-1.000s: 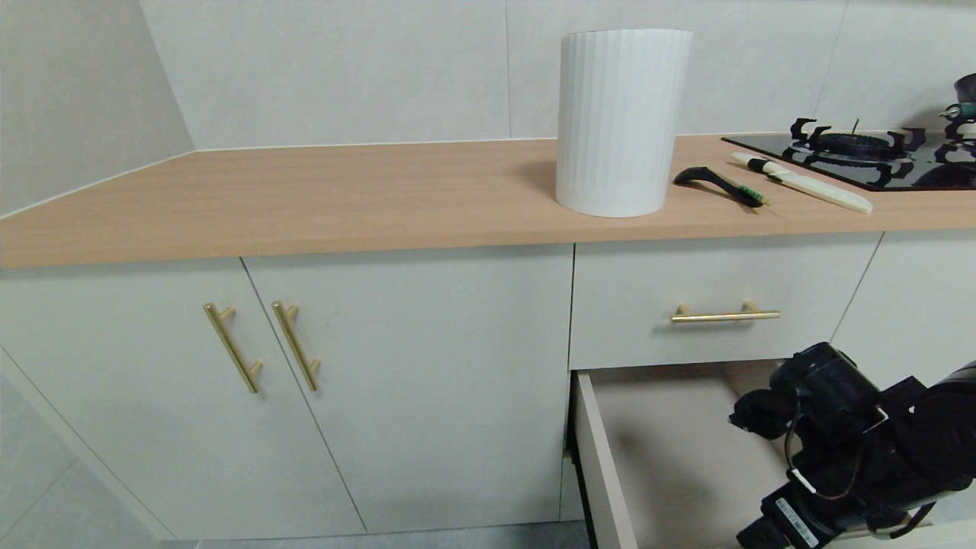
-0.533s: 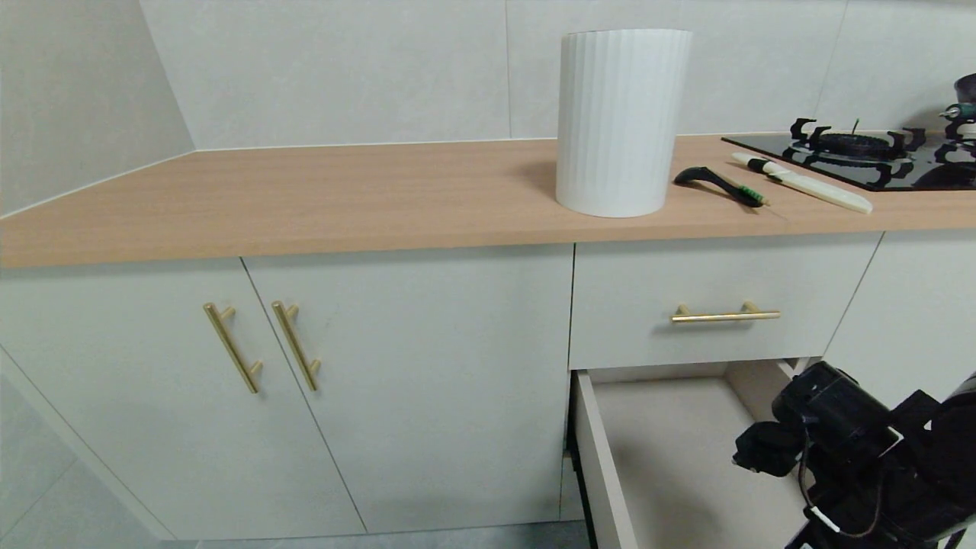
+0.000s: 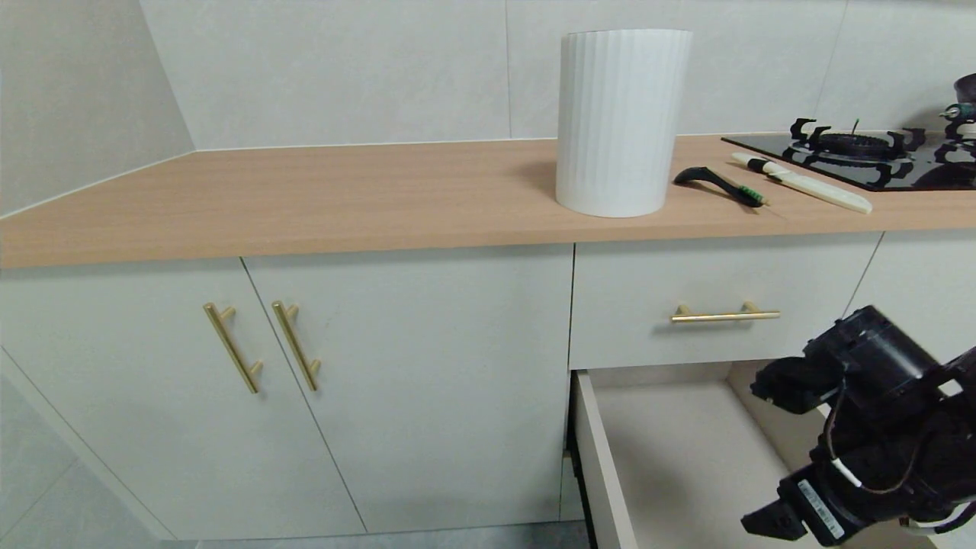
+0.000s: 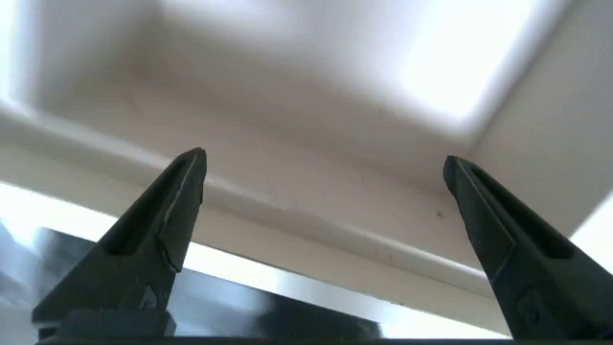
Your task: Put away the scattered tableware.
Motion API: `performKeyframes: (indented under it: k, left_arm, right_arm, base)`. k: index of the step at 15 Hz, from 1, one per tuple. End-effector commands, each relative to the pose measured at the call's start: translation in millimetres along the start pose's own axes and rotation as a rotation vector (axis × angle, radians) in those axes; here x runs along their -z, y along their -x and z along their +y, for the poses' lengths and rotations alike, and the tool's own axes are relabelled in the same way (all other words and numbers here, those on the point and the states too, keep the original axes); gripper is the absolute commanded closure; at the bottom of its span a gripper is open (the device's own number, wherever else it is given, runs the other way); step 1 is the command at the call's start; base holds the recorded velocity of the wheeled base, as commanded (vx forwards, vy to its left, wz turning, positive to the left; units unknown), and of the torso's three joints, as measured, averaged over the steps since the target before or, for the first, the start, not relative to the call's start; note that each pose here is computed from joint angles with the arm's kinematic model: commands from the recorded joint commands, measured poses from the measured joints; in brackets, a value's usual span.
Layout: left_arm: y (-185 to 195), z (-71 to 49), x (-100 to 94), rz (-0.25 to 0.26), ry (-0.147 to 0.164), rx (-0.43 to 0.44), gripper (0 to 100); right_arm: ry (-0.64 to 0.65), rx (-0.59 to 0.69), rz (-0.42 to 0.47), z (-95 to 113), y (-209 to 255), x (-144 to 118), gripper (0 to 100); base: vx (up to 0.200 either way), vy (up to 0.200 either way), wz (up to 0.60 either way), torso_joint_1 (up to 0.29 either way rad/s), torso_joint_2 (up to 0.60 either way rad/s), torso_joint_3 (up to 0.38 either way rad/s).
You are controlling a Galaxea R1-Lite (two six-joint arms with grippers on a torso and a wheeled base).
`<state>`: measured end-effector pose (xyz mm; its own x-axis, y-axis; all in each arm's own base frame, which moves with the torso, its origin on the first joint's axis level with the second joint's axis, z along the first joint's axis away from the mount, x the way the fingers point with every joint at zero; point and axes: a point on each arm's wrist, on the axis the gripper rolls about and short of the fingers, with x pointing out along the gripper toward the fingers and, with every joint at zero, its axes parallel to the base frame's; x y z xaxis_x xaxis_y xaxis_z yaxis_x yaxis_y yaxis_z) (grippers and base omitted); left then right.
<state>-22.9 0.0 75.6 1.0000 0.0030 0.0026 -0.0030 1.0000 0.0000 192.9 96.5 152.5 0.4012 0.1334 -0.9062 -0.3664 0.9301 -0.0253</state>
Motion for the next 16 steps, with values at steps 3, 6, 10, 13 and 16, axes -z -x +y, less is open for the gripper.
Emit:
performKeyframes:
  k: [3, 6, 10, 13, 16]
  left_arm:
    - [-0.1, 0.0, -0.1, 0.001, 0.0, 0.0, 0]
    - [-0.1, 0.0, -0.1, 0.001, 0.0, 0.0, 0]
    - [-0.1, 0.0, -0.1, 0.001, 0.0, -0.002, 0]
    - [-0.1, 0.0, -0.1, 0.001, 0.0, 0.0, 0]
    - [-0.1, 0.0, -0.1, 0.001, 0.0, -0.002, 0]
  right_arm:
    - [-0.072, -0.038, -0.307, -5.0, 70.6, 2.8, 0]
    - [-0.085, -0.031, -0.413, -9.5, 82.2, 5.4, 0]
    - [-0.096, -0.019, -0.398, -11.9, 77.9, 3.9, 0]
    - [-0.095, -0.019, -0.395, -11.9, 77.5, 4.3, 0]
    - [-0.095, -0.019, -0.394, -11.9, 77.2, 4.1, 0]
  base:
    - [0.0, 0.0, 0.0, 0.0, 0.0, 0.0]
    - [0.0, 0.0, 0.0, 0.0, 0.0, 0.0]
    - [0.0, 0.0, 0.0, 0.012, -0.09, -0.065]
    - [0.0, 0.0, 0.0, 0.089, -0.24, -0.294]
    - [0.0, 0.0, 0.0, 0.116, -0.57, -0.31]
